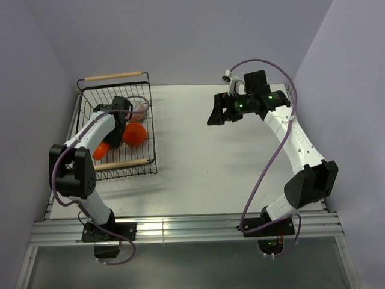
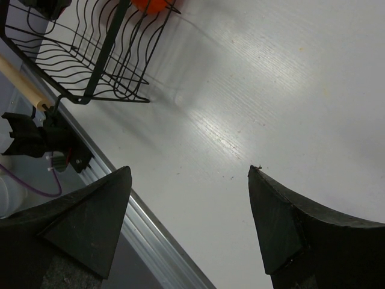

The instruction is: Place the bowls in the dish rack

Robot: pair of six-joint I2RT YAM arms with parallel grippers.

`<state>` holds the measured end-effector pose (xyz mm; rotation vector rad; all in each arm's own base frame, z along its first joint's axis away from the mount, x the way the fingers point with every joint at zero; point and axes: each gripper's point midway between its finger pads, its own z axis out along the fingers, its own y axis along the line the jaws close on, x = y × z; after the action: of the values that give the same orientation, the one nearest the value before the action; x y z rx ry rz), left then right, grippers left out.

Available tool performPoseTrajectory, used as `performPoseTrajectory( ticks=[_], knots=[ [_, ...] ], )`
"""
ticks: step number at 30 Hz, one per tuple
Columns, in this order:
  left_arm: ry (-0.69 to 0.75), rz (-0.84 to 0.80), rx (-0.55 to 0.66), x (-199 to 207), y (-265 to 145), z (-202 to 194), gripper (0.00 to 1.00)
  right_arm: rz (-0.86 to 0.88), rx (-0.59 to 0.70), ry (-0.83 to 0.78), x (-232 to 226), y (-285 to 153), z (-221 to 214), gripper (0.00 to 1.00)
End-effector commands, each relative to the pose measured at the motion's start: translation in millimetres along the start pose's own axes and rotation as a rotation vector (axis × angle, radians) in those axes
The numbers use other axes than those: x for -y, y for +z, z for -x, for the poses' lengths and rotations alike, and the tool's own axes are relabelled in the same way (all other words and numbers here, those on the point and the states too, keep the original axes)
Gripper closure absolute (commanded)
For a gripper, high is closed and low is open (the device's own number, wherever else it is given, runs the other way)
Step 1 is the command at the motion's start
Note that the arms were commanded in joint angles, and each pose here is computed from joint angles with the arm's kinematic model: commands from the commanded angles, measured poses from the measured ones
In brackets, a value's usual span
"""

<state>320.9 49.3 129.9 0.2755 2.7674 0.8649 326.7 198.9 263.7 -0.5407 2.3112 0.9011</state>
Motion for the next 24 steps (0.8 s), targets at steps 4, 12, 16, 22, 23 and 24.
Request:
performPoseTrajectory(
  ticks=[4,12,16,22,23,24],
  knots=[
    [-0.012,0.024,-0.007,6.7,6.1,-1.0,0.89,0.012,0.045,-0.04,-5.6,-10.7,8.9,0.15],
    [0.0,0.01,-0.023,16.0,11.5,-2.6,0.87,0.022,0.045,-0.037,-5.7,-10.7,6.6,0.14],
    [0.004,0.007,-0.029,19.5,13.3,-1.3,0.83,0.024,0.043,-0.034,-5.8,-11.0,6.0,0.14],
    [0.01,-0.008,-0.041,25.5,14.3,-3.5,0.68,0.019,0.041,-0.057,-2.9,-12.0,4.9,0.14],
    [0.017,-0.011,-0.036,27.3,13.5,-3.0,0.67,0.018,0.046,-0.058,-2.9,-13.4,5.8,0.14],
    [0.021,-0.008,-0.034,28.1,12.9,-3.0,0.66,0.019,0.044,-0.056,-2.9,-12.4,5.4,0.14]
  ],
)
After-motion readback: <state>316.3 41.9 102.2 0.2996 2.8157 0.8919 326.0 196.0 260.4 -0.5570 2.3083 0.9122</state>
